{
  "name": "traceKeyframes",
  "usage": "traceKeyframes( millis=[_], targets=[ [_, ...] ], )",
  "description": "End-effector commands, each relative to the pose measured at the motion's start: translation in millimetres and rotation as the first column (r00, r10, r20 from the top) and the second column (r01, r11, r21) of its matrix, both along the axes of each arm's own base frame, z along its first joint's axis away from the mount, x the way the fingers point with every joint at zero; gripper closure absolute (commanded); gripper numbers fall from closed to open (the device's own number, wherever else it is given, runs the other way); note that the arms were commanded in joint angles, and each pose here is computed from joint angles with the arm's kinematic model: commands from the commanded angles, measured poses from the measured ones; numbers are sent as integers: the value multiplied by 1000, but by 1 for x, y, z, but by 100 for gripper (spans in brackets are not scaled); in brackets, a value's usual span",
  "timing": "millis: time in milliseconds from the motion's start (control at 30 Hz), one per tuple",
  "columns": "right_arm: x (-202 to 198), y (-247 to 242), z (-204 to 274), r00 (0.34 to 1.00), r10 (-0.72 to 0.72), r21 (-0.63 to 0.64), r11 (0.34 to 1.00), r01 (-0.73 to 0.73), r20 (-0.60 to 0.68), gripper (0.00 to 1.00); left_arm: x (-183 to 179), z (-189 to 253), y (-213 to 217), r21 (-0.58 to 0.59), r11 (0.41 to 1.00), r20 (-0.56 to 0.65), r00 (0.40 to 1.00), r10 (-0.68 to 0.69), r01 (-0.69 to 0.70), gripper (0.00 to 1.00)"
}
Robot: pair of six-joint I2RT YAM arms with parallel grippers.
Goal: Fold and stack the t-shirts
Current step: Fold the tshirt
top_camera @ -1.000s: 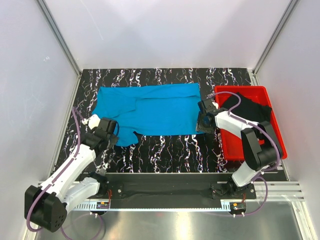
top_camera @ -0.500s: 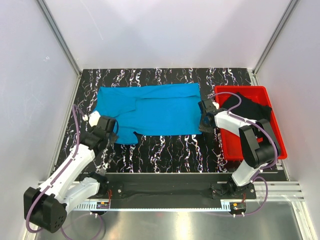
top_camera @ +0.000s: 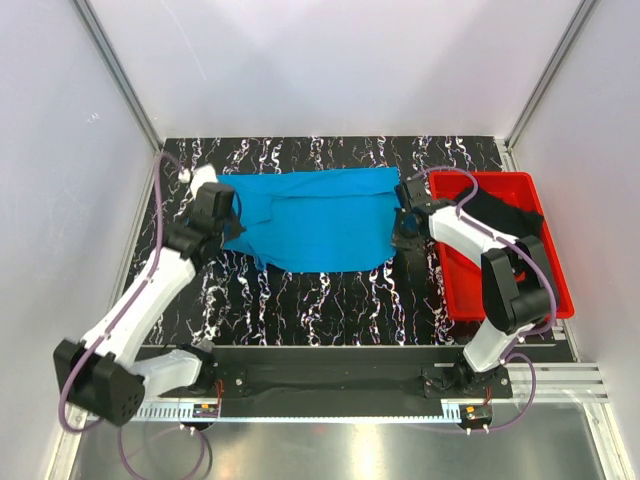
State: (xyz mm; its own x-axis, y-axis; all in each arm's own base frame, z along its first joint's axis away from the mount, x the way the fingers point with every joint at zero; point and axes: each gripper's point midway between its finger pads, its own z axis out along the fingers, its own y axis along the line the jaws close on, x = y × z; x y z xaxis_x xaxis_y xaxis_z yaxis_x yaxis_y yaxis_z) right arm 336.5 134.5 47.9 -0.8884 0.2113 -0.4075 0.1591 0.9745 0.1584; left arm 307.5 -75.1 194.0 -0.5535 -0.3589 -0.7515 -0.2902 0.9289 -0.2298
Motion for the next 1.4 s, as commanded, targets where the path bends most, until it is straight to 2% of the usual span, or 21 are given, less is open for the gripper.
traceKeyframes(
  millis=[0, 67, 133, 300, 600, 800, 1000, 1367],
  targets=[
    [22, 12, 18, 998, 61, 21, 998, -61, 23, 100, 39, 36, -15, 42, 997, 87, 993, -76, 72, 100],
    [32, 17, 26, 997, 69, 25, 997, -70, 34, 100, 54, 54, -14, 60, 996, 111, 992, -66, 60, 100],
    [41, 18, 37, 996, 80, 15, 997, -80, 49, 100, 69, 51, -16, 73, 995, 86, 994, -68, 62, 100],
    [56, 13, 40, 996, 89, -32, 996, -88, 24, 100, 107, 70, -4, 52, 999, 111, 994, -22, 16, 100],
    [87, -1, 41, 997, 79, -26, 997, -79, 16, 100, 151, 54, 23, 39, 999, 87, 996, 31, -35, 100],
    [109, -12, 35, 998, 60, -18, 998, -60, 5, 100, 170, 44, 32, 7, 999, 93, 994, 50, -51, 100],
    [134, -3, 33, 996, 92, 23, 995, -93, 9, 100, 188, 45, 38, -1, 998, 100, 993, 64, -64, 100],
    [159, -7, 19, 996, 86, 22, 996, -86, -2, 97, 197, 52, 58, 1, 994, 137, 985, 108, -110, 100]
  ],
)
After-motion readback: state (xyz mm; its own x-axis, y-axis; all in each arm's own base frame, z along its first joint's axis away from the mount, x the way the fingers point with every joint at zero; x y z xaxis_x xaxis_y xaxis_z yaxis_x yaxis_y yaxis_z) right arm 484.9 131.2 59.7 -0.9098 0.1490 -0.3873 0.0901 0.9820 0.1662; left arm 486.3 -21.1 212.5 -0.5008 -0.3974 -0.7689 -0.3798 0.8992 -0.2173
